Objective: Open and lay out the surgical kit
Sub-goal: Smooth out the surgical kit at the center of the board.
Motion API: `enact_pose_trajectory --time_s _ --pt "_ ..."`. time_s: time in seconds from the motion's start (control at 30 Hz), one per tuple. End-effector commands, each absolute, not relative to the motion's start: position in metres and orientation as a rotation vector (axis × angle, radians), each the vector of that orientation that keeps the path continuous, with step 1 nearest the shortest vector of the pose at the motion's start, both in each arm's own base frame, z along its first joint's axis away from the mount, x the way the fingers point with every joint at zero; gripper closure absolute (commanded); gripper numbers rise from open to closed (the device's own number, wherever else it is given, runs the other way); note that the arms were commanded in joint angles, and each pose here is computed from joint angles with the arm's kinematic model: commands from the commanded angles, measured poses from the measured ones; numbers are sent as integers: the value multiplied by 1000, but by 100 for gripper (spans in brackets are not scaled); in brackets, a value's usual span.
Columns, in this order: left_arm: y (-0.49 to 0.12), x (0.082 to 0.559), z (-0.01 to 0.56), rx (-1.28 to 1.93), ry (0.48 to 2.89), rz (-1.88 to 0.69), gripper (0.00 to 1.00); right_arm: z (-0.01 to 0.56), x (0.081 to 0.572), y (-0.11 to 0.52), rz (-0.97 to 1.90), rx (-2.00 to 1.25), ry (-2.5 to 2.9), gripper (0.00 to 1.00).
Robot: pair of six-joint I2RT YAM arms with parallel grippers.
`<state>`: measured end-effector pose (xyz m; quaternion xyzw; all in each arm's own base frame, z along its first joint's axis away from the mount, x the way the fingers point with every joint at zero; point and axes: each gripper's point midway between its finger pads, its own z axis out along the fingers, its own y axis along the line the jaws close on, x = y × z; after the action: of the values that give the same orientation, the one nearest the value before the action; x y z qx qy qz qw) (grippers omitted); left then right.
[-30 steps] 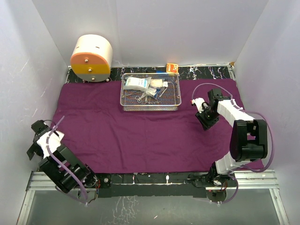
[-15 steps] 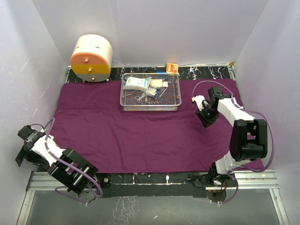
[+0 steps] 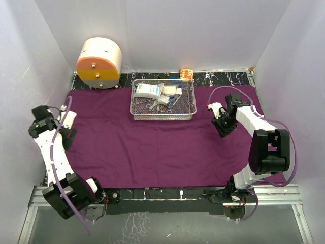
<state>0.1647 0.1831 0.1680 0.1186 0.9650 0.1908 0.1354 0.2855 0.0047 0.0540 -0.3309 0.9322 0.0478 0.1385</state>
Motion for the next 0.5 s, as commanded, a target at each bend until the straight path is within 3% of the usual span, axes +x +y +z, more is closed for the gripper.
enact_pose_trajectory --time_s 0.0,0.23,0.47 --pt "135 161 132 382 2902 326 34 67 301 7 121 -931 2645 67" --pt "164 127 76 615 3078 472 48 63 292 4 104 -931 2658 67" --pt "210 97 63 383 3156 379 58 54 287 4 102 -935 2665 67"
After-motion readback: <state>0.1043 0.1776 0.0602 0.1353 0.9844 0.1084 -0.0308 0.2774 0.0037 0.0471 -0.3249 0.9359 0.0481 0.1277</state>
